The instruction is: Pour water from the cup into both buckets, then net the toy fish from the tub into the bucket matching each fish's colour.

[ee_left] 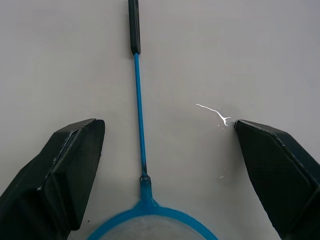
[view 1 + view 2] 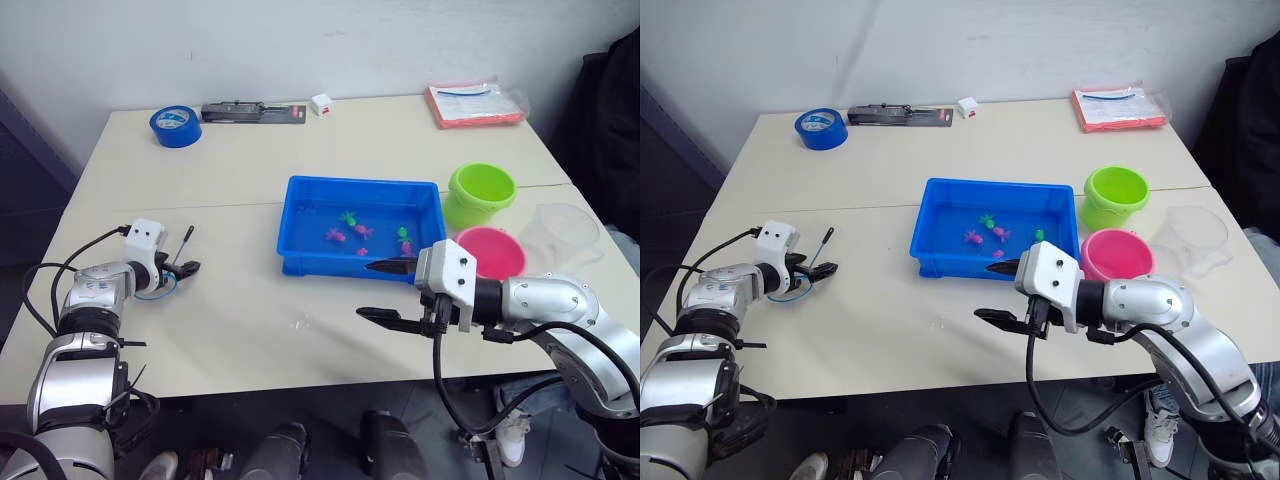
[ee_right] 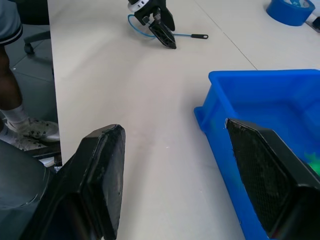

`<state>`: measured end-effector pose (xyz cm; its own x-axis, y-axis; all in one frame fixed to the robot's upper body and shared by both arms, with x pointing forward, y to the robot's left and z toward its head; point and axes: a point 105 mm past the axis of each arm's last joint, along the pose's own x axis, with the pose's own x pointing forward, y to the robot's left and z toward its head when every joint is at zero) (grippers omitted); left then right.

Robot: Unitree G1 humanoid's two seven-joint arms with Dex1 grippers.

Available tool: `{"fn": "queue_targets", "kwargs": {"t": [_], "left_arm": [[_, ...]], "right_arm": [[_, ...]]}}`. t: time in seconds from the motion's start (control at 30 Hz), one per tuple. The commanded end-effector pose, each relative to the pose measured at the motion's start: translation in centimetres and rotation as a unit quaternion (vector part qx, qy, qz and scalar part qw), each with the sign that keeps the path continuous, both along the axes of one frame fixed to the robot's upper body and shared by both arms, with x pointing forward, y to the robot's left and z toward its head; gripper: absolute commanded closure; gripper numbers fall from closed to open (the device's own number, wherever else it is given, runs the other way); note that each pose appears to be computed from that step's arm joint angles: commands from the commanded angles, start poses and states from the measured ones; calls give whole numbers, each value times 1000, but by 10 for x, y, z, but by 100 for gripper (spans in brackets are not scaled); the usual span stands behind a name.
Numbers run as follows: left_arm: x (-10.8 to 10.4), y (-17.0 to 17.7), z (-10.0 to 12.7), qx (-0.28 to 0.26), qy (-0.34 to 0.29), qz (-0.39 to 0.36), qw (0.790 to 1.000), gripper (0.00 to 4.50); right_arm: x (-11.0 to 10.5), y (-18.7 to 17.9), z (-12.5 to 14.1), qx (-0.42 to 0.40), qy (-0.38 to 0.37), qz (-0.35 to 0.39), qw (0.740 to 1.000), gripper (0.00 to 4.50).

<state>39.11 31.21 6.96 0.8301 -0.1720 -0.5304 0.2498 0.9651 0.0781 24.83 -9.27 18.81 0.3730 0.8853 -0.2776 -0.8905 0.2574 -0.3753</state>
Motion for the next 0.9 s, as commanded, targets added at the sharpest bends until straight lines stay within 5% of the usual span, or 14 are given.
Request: {"fn": "queue_targets", "kwargs": {"t": [0.03, 0.37, 0.53, 0.73, 0.9], "left_arm": [[-11, 5, -20, 7, 43, 12, 999, 61], [-10, 6, -18, 16, 44, 4, 999, 447], [-9, 9, -11, 21, 32, 2, 999, 447], [-12, 23, 32, 69, -23, -36, 997, 447], [-24, -14, 86, 82, -104, -157, 979, 447]], "right_arm": [[-6, 3, 10, -1, -22, 13, 1000, 0], [-2, 6, 11, -2, -27, 13, 1000, 0], [-1, 7, 10, -1, -26, 12, 1000, 0], [4, 6, 10, 8, -19, 9, 1000, 0], [6, 6, 8, 26, 3, 9, 1000, 0]]}}
